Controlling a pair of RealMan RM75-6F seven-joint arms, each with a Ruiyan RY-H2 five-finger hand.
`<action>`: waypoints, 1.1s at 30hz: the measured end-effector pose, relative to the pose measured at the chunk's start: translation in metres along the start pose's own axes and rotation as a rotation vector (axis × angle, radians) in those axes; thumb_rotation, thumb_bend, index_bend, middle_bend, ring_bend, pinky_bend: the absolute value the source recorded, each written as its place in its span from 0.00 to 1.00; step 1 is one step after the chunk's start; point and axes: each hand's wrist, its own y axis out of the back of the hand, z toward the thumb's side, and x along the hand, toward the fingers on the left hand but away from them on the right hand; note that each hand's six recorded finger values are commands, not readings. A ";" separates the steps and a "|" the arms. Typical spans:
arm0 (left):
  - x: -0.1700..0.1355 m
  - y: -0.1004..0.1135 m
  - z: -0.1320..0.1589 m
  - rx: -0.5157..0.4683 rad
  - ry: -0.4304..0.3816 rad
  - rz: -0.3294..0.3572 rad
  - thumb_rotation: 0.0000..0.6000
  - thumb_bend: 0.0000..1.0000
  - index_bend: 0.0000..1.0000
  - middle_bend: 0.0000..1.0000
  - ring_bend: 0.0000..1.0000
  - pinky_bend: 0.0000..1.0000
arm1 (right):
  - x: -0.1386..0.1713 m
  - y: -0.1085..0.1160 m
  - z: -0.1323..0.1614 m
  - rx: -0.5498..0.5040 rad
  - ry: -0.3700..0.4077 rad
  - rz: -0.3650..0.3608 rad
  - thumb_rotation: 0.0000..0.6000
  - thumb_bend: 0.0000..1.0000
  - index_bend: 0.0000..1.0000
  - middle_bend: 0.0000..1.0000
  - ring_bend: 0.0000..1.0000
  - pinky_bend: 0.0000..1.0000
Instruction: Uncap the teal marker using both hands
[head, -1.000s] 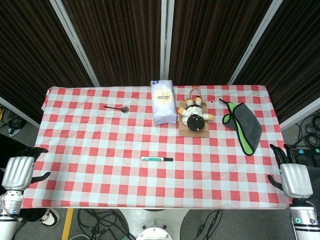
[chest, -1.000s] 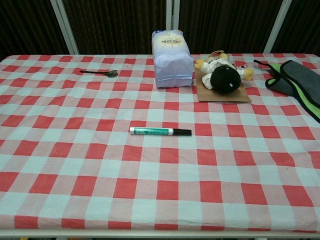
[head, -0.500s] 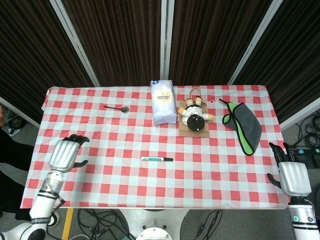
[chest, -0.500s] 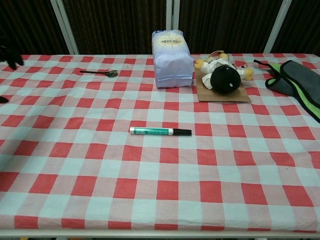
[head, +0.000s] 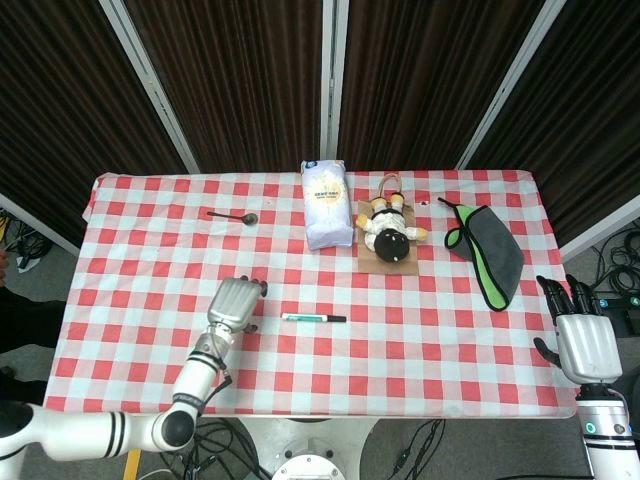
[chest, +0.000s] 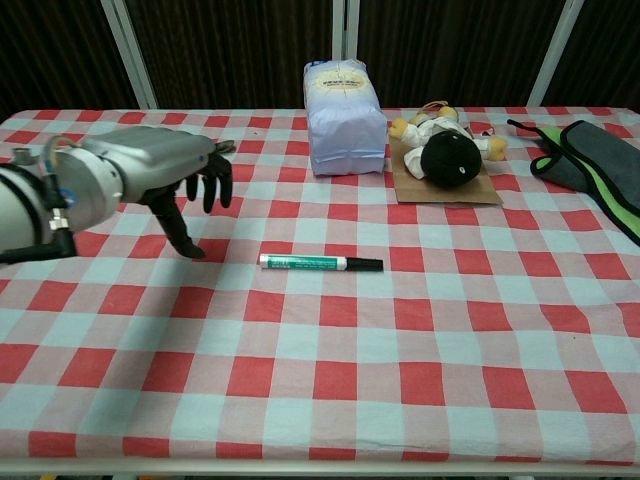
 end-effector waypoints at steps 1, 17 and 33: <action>0.004 -0.001 0.006 0.005 -0.002 -0.009 1.00 0.10 0.40 0.42 0.38 0.55 | 0.000 -0.001 -0.001 0.000 -0.003 0.003 1.00 0.08 0.07 0.14 0.00 0.06; 0.030 -0.007 0.064 -0.087 0.075 -0.036 1.00 0.15 0.49 0.51 0.44 0.58 | 0.002 -0.008 -0.006 -0.011 -0.010 0.024 1.00 0.08 0.07 0.14 0.00 0.06; 0.039 -0.026 0.076 -0.041 0.107 -0.050 1.00 0.16 0.52 0.54 0.47 0.60 | 0.005 -0.015 -0.014 -0.024 -0.031 0.038 1.00 0.08 0.07 0.14 0.00 0.06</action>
